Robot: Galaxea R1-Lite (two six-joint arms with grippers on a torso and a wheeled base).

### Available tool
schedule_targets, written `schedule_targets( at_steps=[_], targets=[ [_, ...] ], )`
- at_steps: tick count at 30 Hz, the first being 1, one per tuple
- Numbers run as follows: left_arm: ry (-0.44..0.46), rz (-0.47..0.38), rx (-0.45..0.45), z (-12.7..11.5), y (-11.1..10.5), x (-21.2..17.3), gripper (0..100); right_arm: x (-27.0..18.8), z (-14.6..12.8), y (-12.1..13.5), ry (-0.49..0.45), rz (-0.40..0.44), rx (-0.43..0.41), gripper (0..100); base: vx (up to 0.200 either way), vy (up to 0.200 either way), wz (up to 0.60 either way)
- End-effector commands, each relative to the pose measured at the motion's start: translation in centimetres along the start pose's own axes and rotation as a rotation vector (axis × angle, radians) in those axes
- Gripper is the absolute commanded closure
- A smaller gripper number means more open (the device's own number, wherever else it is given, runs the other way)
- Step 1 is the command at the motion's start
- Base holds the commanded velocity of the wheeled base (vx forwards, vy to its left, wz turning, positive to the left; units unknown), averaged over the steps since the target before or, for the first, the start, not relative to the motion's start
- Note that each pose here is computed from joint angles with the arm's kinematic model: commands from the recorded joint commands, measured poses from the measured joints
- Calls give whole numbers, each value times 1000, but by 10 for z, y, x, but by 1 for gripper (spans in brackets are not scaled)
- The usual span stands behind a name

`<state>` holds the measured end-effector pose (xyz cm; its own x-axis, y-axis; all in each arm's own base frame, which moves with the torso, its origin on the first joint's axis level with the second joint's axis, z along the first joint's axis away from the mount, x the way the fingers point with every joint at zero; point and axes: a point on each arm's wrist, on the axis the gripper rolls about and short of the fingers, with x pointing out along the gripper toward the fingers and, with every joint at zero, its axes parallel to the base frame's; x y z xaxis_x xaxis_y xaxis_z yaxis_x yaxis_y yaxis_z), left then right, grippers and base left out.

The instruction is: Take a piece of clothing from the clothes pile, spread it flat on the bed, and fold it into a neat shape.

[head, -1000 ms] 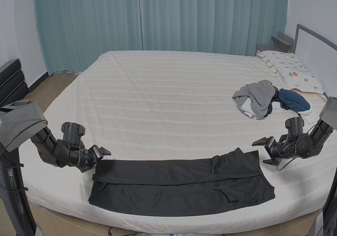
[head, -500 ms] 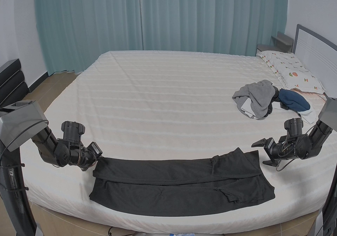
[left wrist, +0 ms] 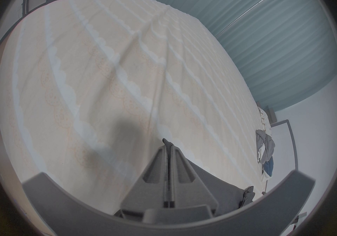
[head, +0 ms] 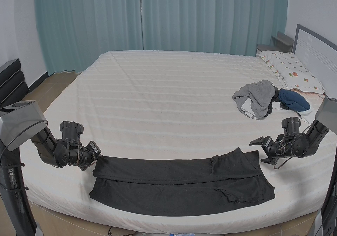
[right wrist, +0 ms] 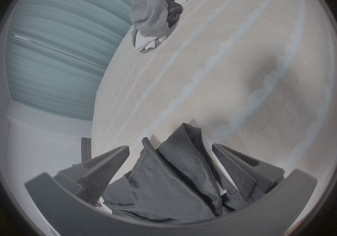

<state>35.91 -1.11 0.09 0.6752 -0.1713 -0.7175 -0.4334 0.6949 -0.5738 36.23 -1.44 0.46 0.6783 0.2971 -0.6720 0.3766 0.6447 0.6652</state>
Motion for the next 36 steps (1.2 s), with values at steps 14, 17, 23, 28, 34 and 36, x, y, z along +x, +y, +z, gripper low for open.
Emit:
schedule_targets(
  at_steps=[14, 17, 23, 28, 34, 36],
  targets=[
    [11, 10, -1, -2, 3, 2, 100, 8, 6, -3, -23, -11, 6, 100, 0, 0, 0],
    [12, 11, 0, -3, 3, 2, 100, 8, 7, -3, -24, -10, 9, 100, 0, 0, 0],
    [12, 11, -1, -2, 3, 1, 100, 9, 8, -3, -28, -9, 10, 100, 0, 0, 0],
    [11, 12, -3, -2, 4, 1, 0, 9, 7, -3, -22, -12, 11, 0, 0, 0, 0],
    [4, 13, -18, 0, 6, -6, 0, -1, 7, -1, -31, -6, 44, 0, 0, 0, 0],
    [-9, 8, -31, 4, 8, -15, 0, -9, 9, -1, -39, 1, 67, 0, 0, 0, 0]
  ],
)
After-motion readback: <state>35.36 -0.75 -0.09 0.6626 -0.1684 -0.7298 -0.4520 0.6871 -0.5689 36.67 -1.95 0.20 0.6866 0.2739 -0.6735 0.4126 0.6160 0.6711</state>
